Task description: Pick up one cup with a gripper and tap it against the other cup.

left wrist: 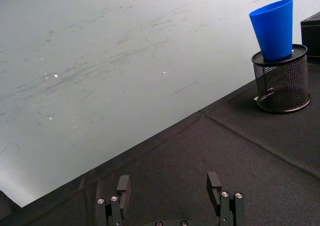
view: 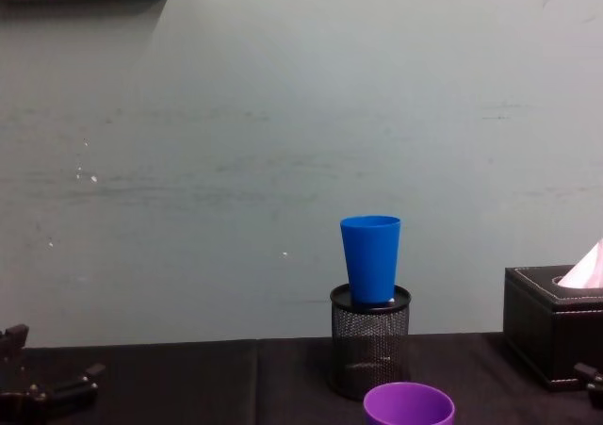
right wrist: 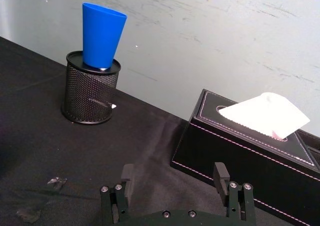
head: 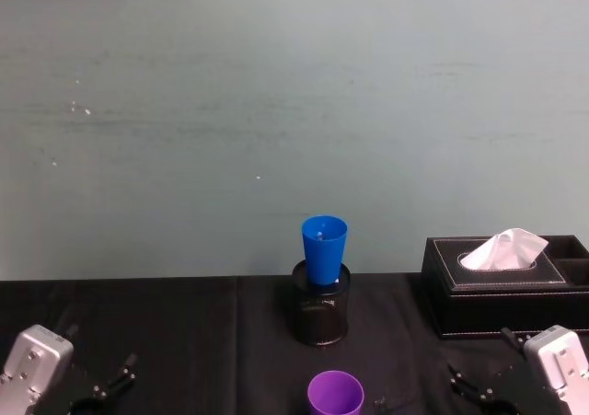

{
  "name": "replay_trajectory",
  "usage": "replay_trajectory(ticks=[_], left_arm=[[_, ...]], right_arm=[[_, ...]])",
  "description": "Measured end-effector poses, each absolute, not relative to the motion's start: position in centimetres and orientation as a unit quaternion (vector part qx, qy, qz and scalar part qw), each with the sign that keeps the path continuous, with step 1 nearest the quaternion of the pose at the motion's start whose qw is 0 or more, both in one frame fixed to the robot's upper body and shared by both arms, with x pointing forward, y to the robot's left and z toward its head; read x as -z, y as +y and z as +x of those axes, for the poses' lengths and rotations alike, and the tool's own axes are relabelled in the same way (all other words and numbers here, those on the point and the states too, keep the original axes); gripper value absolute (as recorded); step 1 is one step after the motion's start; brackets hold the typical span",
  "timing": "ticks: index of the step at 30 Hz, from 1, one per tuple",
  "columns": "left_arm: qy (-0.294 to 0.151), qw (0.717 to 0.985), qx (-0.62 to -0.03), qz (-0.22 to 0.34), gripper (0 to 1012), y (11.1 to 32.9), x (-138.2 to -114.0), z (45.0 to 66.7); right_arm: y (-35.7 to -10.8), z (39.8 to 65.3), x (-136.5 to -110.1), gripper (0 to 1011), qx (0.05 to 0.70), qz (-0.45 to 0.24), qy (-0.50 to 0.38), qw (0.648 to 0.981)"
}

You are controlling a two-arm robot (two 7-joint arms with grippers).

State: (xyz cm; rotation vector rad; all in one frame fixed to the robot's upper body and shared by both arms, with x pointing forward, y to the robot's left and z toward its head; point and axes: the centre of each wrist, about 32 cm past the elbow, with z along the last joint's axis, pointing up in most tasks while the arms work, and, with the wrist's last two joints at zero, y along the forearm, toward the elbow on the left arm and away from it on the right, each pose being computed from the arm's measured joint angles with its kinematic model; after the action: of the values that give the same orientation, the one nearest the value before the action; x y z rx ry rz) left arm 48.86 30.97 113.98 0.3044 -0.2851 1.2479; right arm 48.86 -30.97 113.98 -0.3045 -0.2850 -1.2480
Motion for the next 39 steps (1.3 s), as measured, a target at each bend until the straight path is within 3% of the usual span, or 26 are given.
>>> replay_trajectory(ticks=[39], left_arm=[[-0.132,0.791,-0.580,0.141,1000,30.97,-113.98,48.86]], right_arm=[[-30.97,48.86,-113.98,1003,0.580,-0.141,-0.132,0.791]])
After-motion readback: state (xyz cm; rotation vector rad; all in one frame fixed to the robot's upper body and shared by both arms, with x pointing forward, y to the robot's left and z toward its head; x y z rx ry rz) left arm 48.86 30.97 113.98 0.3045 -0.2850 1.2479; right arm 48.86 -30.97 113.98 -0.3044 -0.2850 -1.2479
